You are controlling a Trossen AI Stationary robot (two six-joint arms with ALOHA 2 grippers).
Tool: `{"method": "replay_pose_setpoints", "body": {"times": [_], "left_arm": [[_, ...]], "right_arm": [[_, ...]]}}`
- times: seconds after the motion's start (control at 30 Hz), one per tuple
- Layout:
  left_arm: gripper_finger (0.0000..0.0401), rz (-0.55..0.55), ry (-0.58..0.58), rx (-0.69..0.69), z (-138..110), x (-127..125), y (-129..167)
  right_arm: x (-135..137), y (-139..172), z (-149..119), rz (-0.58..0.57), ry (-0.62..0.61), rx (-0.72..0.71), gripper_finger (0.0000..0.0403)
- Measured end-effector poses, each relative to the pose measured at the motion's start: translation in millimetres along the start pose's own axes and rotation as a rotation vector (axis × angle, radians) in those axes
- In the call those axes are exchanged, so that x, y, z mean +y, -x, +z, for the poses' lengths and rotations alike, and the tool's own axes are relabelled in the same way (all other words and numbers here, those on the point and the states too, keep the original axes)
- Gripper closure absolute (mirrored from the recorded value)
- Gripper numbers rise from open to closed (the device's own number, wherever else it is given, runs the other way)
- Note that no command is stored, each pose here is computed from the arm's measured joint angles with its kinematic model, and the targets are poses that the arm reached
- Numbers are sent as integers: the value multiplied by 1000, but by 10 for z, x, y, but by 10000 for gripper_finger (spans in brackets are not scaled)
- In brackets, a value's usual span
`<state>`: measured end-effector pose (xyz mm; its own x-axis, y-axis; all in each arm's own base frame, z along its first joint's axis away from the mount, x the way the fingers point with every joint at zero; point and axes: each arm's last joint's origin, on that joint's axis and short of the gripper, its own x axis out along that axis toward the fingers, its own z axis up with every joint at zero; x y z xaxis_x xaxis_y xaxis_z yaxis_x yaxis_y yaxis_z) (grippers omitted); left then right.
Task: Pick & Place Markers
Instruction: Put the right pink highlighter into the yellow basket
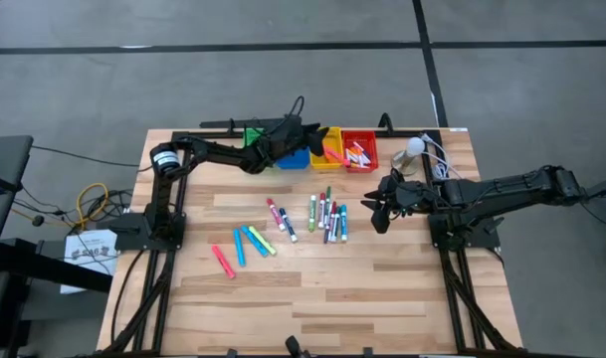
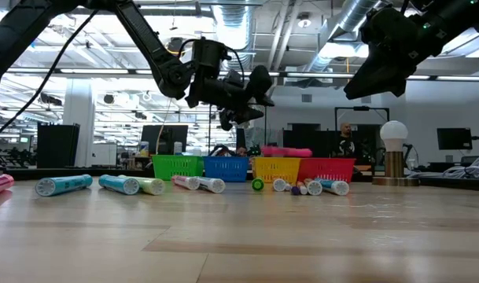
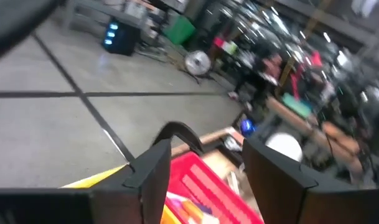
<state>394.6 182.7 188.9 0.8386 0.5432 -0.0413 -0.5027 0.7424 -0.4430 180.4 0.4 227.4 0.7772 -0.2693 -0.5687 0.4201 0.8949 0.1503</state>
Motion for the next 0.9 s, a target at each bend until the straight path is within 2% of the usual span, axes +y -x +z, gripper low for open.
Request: {"method": "replay_pose_setpoints", "body": {"times": [0.2,0.5,0.67,0.83,0.9], "left_arm": [[201,-76,-232,10,136,-204,96],[201,-88,-516,53,632,-495,435],[201,-80,-563,160,836,-588,701],[201,-61,-590,326,955,-629,1015],[201,-48,-605,422,968,-621,1159]], "right_arm": [[2,0,1,2,-1,-1,301],[3,0,2,2,-1,-2,301],[1,-1,18,-1,-45,-19,301],[-75,-57,48,-153,-192,-83,301],[-115,-119,51,-190,-212,-75,301]]}}
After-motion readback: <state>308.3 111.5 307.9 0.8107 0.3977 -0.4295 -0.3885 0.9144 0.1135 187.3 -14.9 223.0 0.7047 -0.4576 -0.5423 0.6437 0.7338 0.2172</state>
